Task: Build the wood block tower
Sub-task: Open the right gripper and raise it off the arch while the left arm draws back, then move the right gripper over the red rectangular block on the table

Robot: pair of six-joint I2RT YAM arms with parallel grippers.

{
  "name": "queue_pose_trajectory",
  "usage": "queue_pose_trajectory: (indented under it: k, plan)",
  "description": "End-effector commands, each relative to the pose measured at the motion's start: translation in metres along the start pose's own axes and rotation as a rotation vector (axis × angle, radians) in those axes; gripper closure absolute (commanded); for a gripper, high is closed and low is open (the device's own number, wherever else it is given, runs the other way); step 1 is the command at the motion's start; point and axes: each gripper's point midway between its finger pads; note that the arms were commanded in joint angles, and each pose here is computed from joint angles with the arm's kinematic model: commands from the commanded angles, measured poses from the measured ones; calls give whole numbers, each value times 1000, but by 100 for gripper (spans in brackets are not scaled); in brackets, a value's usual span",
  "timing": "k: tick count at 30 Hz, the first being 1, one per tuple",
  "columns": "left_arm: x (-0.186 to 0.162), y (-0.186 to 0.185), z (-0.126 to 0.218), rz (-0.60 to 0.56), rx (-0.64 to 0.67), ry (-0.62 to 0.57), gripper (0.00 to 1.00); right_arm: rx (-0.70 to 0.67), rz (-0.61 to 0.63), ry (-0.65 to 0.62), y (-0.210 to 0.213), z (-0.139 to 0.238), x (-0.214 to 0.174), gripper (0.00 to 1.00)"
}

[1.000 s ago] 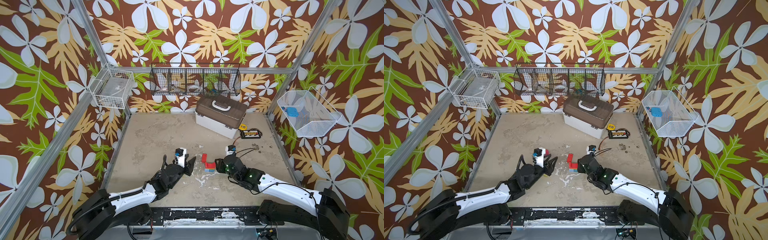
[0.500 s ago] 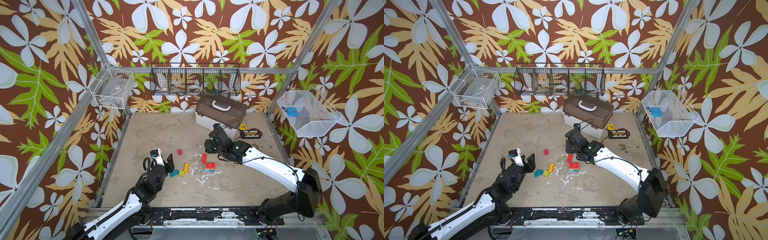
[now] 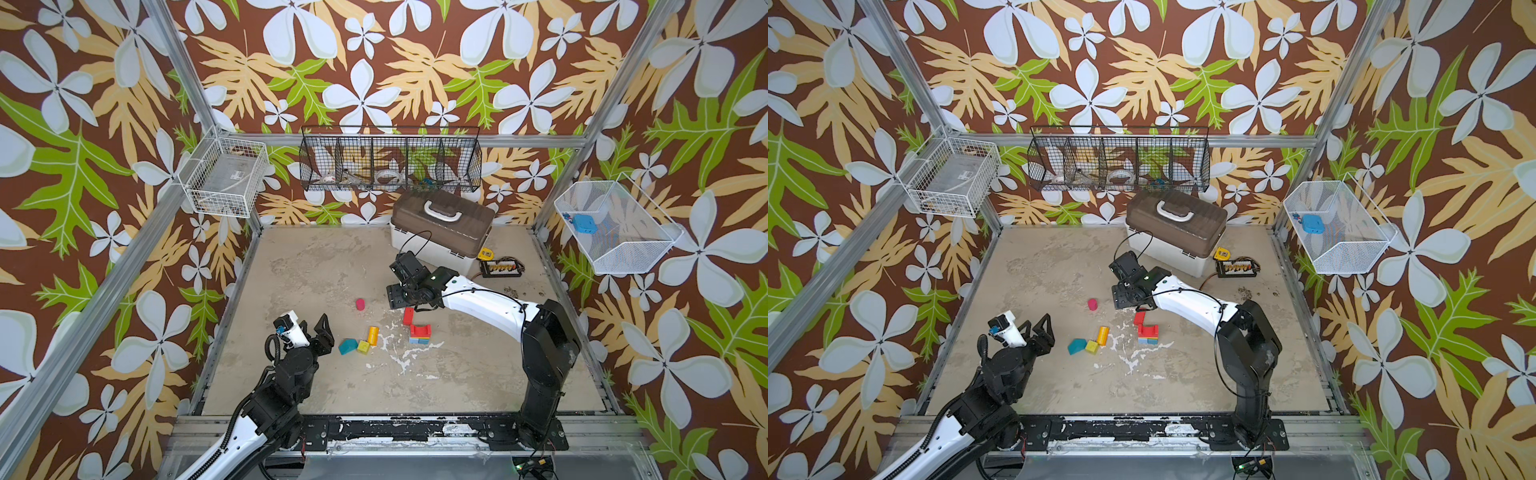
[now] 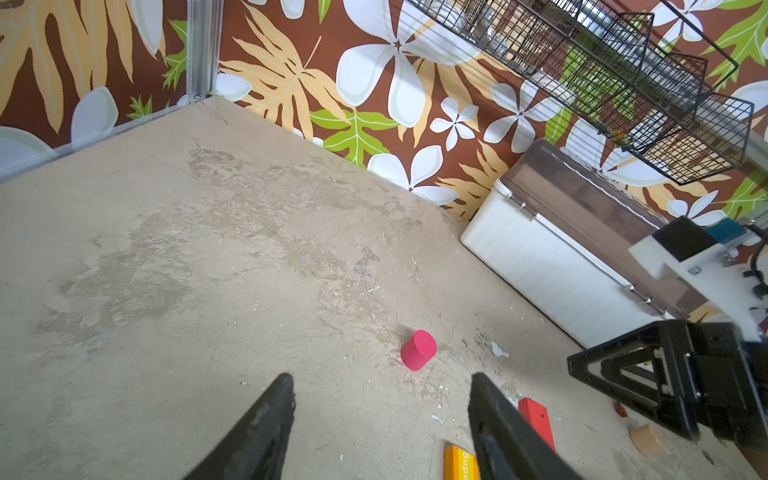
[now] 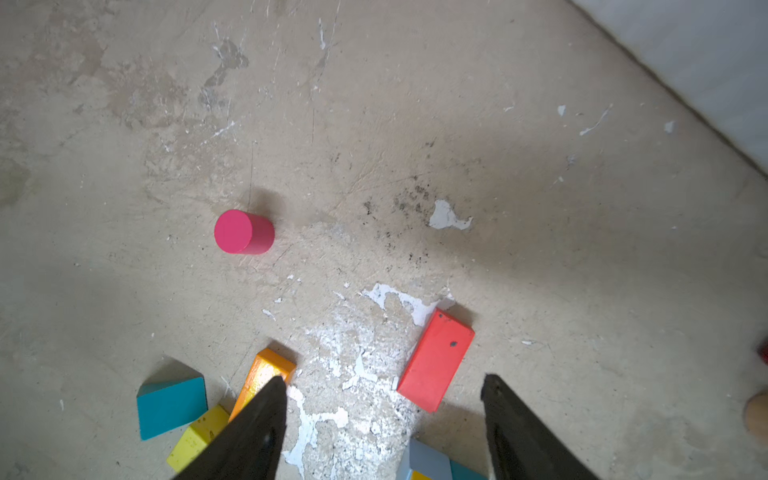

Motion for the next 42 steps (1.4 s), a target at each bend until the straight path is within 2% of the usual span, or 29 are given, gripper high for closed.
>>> queue_pose_trajectory:
  k: [1, 6, 11, 15, 24, 29, 35, 42]
  plan:
    - [0, 1, -2, -2, 19, 1, 32, 51, 31, 0, 16, -3, 0, 26]
    - [-2, 1, -6, -19, 43, 12, 31, 109, 152, -18, 66, 0, 1, 27]
    - [0, 4, -7, -18, 60, 0, 31, 208, 227, 36, 105, -13, -12, 33]
    - [0, 4, -7, -19, 63, -3, 30, 55, 211, 33, 77, -21, -9, 34]
    - [-1, 4, -9, -28, 72, 2, 31, -17, 48, 95, 5, -45, -20, 30]
    - [-1, 3, -9, -27, 67, -2, 30, -100, 17, 142, -22, -52, -35, 23]
    - [0, 4, -9, -30, 75, -4, 30, -110, 8, 178, -30, -62, -51, 21]
    - [0, 4, -9, -29, 78, -7, 31, -63, 15, 206, -22, -72, -56, 27]
Point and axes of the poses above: each gripper's point midway between its finger pads, its own z axis back along the fingers, its own y axis along the line the jaws close on, x = y × z, and after that the axes turned 8 degrees about z, right-handed
